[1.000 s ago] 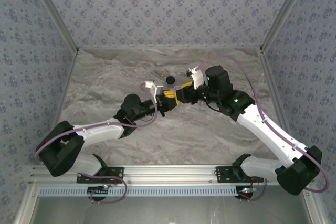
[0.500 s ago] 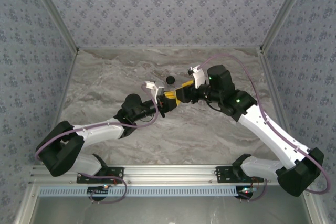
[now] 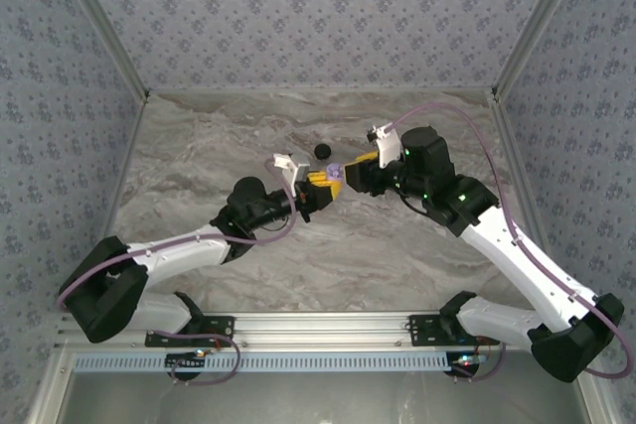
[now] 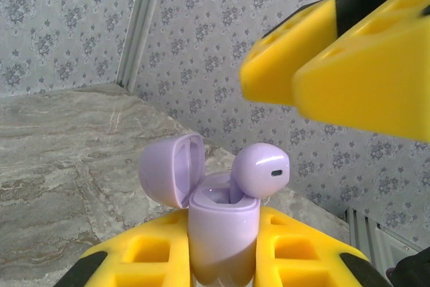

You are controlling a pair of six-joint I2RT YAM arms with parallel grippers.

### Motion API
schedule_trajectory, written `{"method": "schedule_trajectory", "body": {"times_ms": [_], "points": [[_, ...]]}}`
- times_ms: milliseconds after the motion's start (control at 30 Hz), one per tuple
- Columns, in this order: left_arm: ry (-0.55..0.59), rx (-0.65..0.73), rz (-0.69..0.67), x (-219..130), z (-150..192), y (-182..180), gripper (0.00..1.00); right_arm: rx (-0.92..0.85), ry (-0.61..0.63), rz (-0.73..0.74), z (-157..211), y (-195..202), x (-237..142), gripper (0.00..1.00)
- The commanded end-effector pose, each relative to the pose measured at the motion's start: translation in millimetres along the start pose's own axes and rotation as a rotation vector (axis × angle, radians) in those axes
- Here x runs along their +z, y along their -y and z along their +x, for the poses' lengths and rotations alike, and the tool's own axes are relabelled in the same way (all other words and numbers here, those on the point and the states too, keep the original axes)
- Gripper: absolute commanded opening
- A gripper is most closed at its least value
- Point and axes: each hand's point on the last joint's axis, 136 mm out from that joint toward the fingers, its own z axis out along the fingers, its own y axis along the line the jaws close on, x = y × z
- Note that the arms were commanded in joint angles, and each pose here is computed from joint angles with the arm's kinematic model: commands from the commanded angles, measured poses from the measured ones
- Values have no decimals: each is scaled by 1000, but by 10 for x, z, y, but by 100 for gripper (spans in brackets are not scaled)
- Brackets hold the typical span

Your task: Insert wireless bluetooth earbuds into charging case

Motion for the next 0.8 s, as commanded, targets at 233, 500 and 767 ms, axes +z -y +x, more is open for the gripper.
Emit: {"method": "schedule_trajectory", "body": {"times_ms": [233,500,767], "points": [[56,46,32,14,-249,134,11,6,-69,-84,117,-117,79,27],[50,46,53,33,-246,166,11,6,-83,-115,128,-174,123,27],[32,50,62,69,-186,178,11,11,-76,-129,98,-209,138,28]]}}
